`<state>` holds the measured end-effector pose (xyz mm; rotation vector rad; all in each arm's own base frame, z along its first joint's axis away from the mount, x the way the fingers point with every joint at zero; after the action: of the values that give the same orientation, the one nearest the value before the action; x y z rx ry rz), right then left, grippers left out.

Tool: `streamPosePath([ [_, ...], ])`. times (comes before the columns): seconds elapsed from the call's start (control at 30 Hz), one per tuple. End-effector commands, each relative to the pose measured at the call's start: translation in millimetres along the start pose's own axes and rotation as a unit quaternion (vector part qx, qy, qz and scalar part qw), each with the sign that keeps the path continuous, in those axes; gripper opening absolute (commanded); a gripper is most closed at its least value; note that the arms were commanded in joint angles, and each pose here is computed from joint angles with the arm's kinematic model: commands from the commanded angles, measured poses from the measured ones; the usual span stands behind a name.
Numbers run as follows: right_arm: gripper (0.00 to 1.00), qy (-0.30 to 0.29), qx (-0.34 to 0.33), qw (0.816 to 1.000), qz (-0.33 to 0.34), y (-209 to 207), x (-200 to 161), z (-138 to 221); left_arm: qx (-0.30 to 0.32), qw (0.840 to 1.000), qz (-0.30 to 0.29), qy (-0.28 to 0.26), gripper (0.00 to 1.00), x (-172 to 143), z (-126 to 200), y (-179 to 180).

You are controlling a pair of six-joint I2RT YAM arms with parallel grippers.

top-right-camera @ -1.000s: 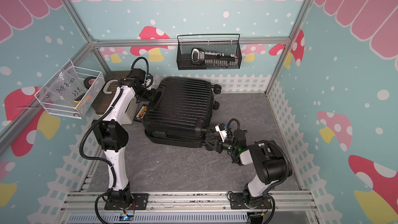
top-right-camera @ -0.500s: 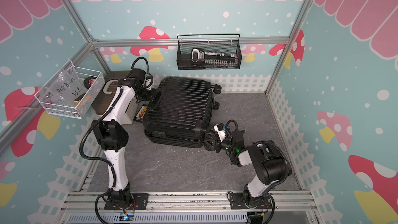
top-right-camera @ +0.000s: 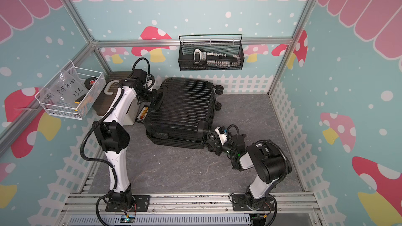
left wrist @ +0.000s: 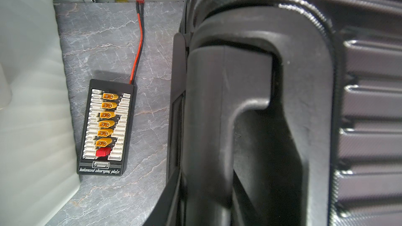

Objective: Close the suitcase zippers
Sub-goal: Zip the zipper on the suitcase.

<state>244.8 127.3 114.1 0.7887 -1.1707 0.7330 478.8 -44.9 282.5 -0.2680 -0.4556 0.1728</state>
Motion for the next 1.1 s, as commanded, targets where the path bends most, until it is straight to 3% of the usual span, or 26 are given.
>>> streamPosePath([
  [0.0, 0.0, -0.013, -0.005, 1.0, 0.02, 4.1, 0.9, 2.6, -0.003, 0.999, 0.051, 0.008, 0.01, -1.6, 3.1, 2.6],
  [0.03, 0.0, -0.012, -0.005, 1.0, 0.018, 4.4, 0.7, 3.0, 0.0, 0.999, 0.051, 0.003, 0.06, -1.5, 7.3, 2.4],
  [0.17, 0.0, -0.008, -0.001, 1.0, 0.002, 5.4, -1.3, 2.9, 0.015, 0.998, 0.041, -0.041, 0.53, -1.6, 45.0, -5.1],
  [0.23, 0.0, -0.006, -0.001, 1.0, -0.005, 5.1, -2.5, 2.9, 0.014, 0.997, 0.008, -0.071, 0.68, -6.3, 70.5, -20.0],
  [0.37, 0.0, -0.001, 0.0, 1.0, -0.021, 5.1, -4.6, 2.6, -0.008, 0.986, -0.106, -0.126, 0.79, -34.1, 112.9, -70.0],
  [0.43, 0.0, 0.001, 0.003, 1.0, -0.026, 5.4, -5.8, 2.8, -0.039, 0.973, -0.184, -0.136, 0.79, -56.6, 122.3, -99.1],
  [0.5, 0.0, 0.003, 0.005, 0.999, -0.032, 5.8, -6.5, 3.2, -0.077, 0.947, -0.279, -0.138, 0.79, -84.6, 126.0, -125.6],
  [0.53, 0.0, 0.003, 0.005, 0.999, -0.035, 5.9, -6.1, 2.9, -0.102, 0.925, -0.342, -0.132, 0.79, -105.2, 124.4, -142.9],
  [0.67, 0.0, 0.005, 0.013, 0.999, -0.047, 7.0, -5.7, 3.0, -0.149, 0.803, -0.563, -0.13, 0.82, -183.5, 118.0, -180.1],
  [0.77, 0.0, 0.007, 0.02, 0.998, -0.059, 7.5, -5.8, 2.4, -0.171, 0.737, -0.637, -0.147, 0.88, -220.3, 109.1, -187.6],
  [0.83, 0.0, 0.007, 0.025, 0.997, -0.067, 8.2, -5.4, 2.3, -0.182, 0.716, -0.657, -0.15, 0.9, -231.0, 103.1, -187.8],
  [0.93, 0.0, 0.008, 0.032, 0.996, -0.078, 9.6, -6.3, 2.8, -0.168, 0.712, -0.663, -0.157, 0.91, -233.3, 93.9, -192.0],
  [1.07, 0.0, 0.011, 0.035, 0.995, -0.091, 11.2, -7.7, 4.2, -0.104, 0.708, -0.675, -0.18, 0.91, -231.1, 74.5, -202.5],
])
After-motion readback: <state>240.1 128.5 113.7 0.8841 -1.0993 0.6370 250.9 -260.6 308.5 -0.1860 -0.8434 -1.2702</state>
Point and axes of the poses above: each gripper's point midway between its finger pads, its own z axis back along the fingers, its own y axis along the line the jaws close on, x = y × z, the point moved 10 cm from there along z, back along the fingers, and after that the axes turned 13 degrees about z, right-handed, at the moved point
